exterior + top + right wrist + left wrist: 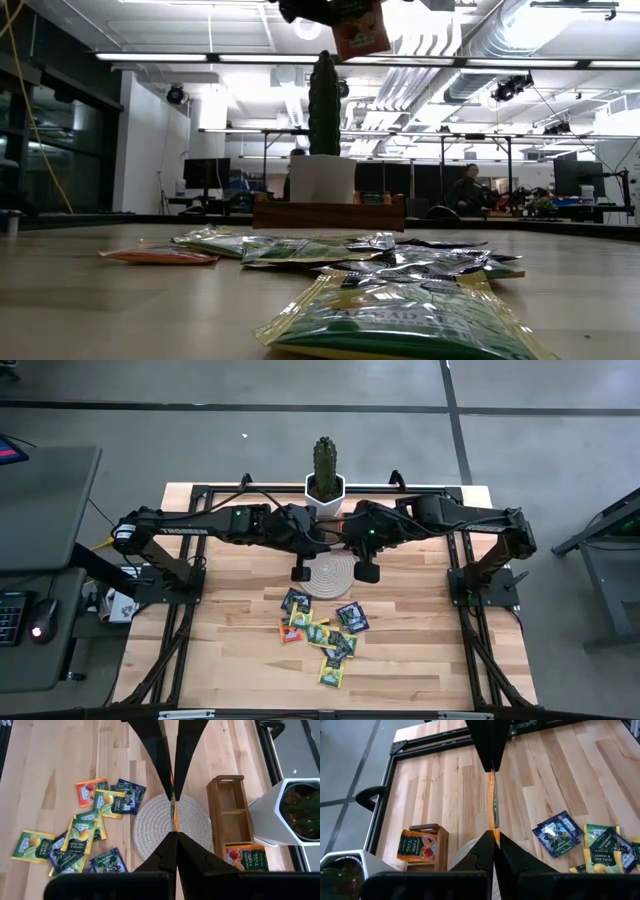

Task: Pick & Place Tea
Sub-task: Put the orange tea bag into the right section of the wooden organizer

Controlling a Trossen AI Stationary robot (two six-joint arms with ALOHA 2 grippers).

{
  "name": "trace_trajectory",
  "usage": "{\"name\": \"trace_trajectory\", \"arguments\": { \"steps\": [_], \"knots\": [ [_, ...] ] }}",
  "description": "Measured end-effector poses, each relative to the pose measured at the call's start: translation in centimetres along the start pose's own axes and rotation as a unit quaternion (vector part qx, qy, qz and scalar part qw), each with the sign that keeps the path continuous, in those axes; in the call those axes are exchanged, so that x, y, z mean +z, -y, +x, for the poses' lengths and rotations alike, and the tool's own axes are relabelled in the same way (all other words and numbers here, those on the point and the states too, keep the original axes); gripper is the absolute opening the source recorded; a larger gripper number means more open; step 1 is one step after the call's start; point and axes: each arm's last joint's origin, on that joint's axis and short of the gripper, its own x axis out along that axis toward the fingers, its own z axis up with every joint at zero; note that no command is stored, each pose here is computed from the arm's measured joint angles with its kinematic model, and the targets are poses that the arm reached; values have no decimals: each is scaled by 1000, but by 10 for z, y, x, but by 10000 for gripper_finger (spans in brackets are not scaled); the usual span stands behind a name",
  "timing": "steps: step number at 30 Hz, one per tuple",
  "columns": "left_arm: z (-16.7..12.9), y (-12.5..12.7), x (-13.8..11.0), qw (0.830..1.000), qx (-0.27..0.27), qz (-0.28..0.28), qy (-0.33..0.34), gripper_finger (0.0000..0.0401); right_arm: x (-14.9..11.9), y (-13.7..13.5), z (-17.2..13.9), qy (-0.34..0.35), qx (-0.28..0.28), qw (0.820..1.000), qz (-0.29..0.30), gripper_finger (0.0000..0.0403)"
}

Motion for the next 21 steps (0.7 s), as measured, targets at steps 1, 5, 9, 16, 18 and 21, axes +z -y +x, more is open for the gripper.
{"name": "trace_trajectory", "arguments": {
  "steps": [1,5,9,16,18,21],
  "knots": [
    [0,0,0,1000,0,4,0,6,0,0,0,-2,-3,1000,0,1],
    [0,0,0,1000,-2,16,0,43,-4,1,0,-22,-19,1000,-1,1],
    [0,0,0,1000,0,16,-2,108,-8,3,0,-39,-26,999,1,0],
    [-5,0,-18,994,50,19,-93,189,-19,6,7,-71,-50,996,12,0],
    [-9,1,-26,993,52,20,-101,194,-29,10,18,-75,-47,996,24,0],
    [-13,3,-39,994,54,17,-97,193,-49,18,35,-60,-40,996,45,0]
  ]
}}
